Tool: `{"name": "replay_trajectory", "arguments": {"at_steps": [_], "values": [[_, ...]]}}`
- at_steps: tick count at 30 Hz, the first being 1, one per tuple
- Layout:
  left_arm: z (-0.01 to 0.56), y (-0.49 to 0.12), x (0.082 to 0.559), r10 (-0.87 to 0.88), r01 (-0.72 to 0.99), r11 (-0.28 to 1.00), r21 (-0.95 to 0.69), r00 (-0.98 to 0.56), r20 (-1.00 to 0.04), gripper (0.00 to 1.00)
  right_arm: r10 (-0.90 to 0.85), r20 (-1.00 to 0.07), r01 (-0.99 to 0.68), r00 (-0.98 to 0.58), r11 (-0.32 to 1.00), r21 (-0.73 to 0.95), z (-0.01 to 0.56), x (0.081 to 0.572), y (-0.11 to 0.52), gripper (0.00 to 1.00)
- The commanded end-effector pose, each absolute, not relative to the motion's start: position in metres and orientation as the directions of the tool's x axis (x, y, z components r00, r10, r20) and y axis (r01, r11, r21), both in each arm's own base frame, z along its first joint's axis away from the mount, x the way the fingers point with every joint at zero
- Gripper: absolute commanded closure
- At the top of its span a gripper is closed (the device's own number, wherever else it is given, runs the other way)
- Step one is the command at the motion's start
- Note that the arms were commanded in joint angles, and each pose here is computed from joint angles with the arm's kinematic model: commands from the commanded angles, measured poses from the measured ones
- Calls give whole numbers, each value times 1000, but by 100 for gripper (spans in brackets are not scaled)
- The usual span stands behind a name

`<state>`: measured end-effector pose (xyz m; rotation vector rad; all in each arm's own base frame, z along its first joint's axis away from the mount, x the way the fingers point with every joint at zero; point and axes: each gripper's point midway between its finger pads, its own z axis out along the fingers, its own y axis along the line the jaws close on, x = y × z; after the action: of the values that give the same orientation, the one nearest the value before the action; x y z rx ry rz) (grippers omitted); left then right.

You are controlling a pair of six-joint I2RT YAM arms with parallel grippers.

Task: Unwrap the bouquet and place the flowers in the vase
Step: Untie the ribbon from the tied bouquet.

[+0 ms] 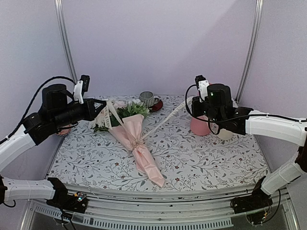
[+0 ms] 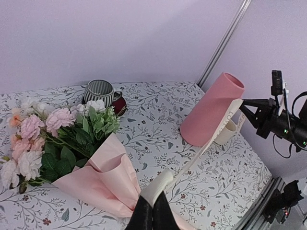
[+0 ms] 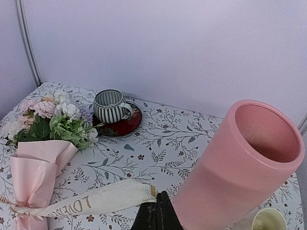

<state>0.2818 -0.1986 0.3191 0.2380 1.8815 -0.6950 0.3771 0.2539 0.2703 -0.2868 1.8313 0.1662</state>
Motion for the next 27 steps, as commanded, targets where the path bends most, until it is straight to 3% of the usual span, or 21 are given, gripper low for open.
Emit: {"name": "replay_trajectory", "arguments": {"at_steps": [1,20,27], "values": [[337,-188,280,-164,457,824,-334,-371,-914,100,-75,-973,-237,-219,971,-21,286,375,240,98],[353,-165,267,-174,415,857,-306,-325,-930,100,0,-985,-159,-173,987,28,307,363,213,98],[350,-126,264,-220,248,921,-300,-304,-927,100,50,-989,-97,-143,993,64,315,356,196,98]]}}
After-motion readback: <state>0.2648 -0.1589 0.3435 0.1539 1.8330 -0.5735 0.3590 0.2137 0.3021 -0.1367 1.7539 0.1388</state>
